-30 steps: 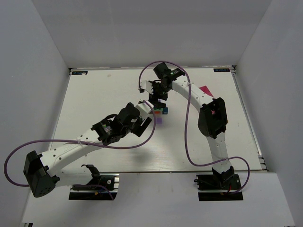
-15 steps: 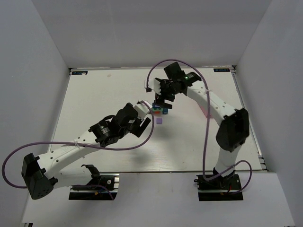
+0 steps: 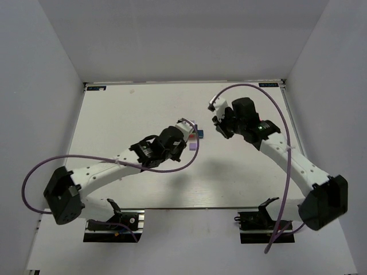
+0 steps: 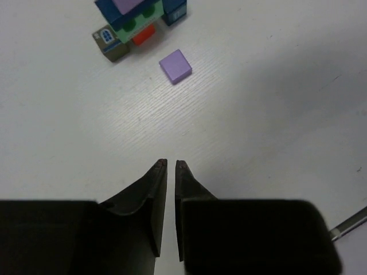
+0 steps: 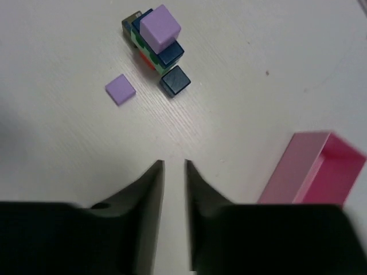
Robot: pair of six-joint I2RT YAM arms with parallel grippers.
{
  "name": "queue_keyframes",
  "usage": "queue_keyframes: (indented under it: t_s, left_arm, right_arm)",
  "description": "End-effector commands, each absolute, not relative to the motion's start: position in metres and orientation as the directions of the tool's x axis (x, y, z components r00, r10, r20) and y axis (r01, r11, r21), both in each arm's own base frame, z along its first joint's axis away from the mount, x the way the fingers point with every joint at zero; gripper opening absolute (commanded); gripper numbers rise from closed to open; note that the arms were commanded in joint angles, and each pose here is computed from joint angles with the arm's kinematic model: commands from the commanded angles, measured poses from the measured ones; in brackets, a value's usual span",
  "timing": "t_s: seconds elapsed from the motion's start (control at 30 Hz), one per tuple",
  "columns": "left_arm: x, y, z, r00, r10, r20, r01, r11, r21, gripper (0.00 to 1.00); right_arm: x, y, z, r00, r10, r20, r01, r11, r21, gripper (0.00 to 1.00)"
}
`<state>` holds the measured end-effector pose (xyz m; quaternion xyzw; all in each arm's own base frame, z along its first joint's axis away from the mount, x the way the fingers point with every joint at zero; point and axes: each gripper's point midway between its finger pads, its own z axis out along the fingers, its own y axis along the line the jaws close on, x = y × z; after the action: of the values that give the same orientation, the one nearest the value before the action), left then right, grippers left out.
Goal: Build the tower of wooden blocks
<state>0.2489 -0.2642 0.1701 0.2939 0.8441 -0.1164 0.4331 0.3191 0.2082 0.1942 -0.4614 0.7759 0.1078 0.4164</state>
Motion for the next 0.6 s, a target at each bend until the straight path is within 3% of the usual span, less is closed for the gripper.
queue_keyframes:
  t_s: [0.0,0.03,0.07,0.23,0.33,0.43,0.57]
  left_arm:
    - [0.248,-0.29,0.146,-0.607,0.238,-0.758,0.476,0.873,-0.107,0.23]
    - [0.25,-0.296,0.141,-0.625,0.209,-0.752,0.447,0.886,-0.126,0.23]
    - [0.255,-0.296,0.134,-0.638,0.181,-0.749,0.403,0.907,-0.124,0.24]
    - [0.273,-0.314,0.105,-0.717,0.02,-0.697,0.181,0.971,-0.157,0.44]
    - [0.277,-0.335,0.104,-0.717,0.003,-0.697,0.172,0.97,-0.173,0.54]
    - [0.289,-0.345,0.094,-0.709,-0.028,-0.705,0.117,0.981,-0.156,0.61]
    - [0.294,-0.347,0.074,-0.691,-0.025,-0.722,0.074,0.992,-0.105,0.61]
  right_arm:
    - [0.321,0.203,0.243,-0.221,-0.412,-0.884,-0.696,0.702,-0.153,0.19]
    - [0.32,0.196,0.237,-0.249,-0.392,-0.886,-0.673,0.728,-0.133,0.04]
    - [0.315,0.19,0.249,-0.226,-0.363,-0.904,-0.653,0.745,-0.136,0.0]
    - [0.312,0.166,0.244,-0.288,-0.278,-0.916,-0.568,0.82,-0.07,0.0]
    - [0.304,0.166,0.251,-0.274,-0.247,-0.93,-0.578,0.815,-0.046,0.08]
    - [0.299,0.165,0.256,-0.262,-0.232,-0.937,-0.583,0.812,-0.039,0.08]
    - [0.293,0.164,0.261,-0.236,-0.22,-0.946,-0.59,0.806,-0.041,0.08]
